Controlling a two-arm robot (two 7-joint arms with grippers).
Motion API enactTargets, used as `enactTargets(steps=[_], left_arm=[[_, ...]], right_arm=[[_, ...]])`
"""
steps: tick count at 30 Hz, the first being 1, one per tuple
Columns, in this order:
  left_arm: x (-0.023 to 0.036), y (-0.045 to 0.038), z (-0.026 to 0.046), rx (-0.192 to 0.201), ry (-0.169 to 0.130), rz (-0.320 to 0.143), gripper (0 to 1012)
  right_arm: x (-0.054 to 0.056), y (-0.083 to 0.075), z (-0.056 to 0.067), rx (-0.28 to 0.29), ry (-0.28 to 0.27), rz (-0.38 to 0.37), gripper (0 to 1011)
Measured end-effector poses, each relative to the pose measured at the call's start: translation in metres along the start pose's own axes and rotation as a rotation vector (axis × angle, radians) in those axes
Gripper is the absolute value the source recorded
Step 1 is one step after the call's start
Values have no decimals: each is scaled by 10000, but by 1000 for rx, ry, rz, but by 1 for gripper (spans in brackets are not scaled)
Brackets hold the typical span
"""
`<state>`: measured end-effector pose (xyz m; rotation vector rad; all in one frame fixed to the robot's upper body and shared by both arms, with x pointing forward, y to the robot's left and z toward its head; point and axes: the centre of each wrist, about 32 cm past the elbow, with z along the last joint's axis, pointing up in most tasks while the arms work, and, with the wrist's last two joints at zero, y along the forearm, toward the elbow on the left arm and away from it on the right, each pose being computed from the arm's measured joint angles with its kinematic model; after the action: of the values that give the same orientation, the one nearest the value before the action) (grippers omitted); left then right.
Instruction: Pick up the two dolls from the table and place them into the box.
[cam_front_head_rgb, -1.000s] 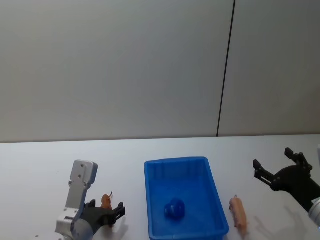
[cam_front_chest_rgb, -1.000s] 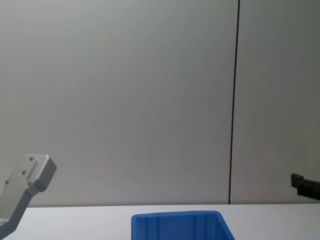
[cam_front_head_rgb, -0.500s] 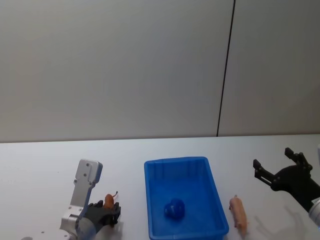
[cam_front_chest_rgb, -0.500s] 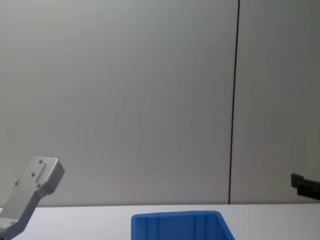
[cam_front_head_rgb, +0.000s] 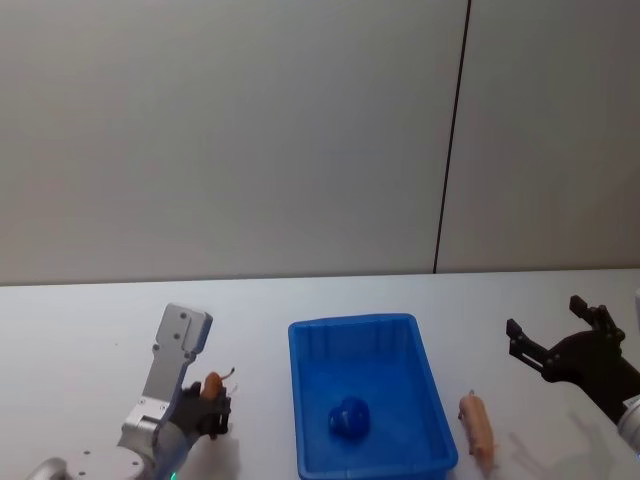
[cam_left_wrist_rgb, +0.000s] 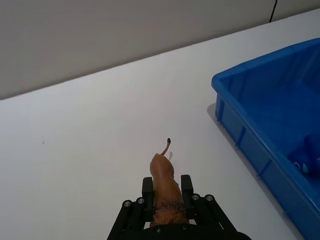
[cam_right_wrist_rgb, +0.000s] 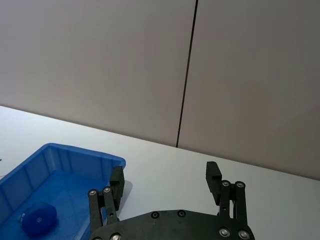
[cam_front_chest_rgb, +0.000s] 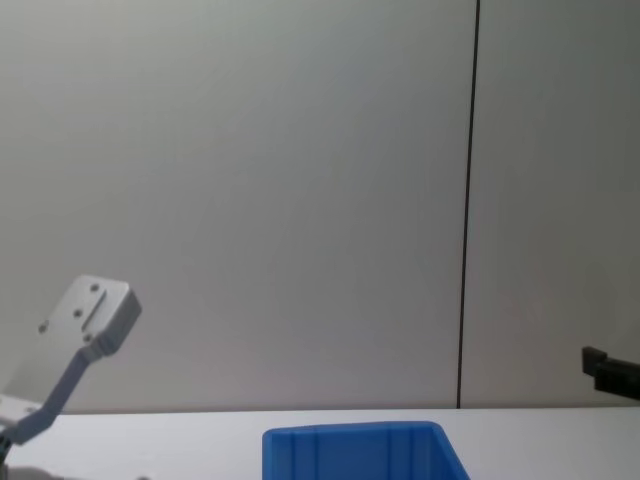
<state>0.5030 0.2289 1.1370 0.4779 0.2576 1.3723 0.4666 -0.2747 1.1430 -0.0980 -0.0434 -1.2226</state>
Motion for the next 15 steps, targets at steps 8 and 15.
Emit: enactTargets(steps=[8,15], left_arm=[[-11,121,192,-79,-90,15,334],[-34,200,369,-171,-153,-7,332]], right_arm=[[0,0,0,0,0,0,1003],[0,0,0,0,0,0,1003]])
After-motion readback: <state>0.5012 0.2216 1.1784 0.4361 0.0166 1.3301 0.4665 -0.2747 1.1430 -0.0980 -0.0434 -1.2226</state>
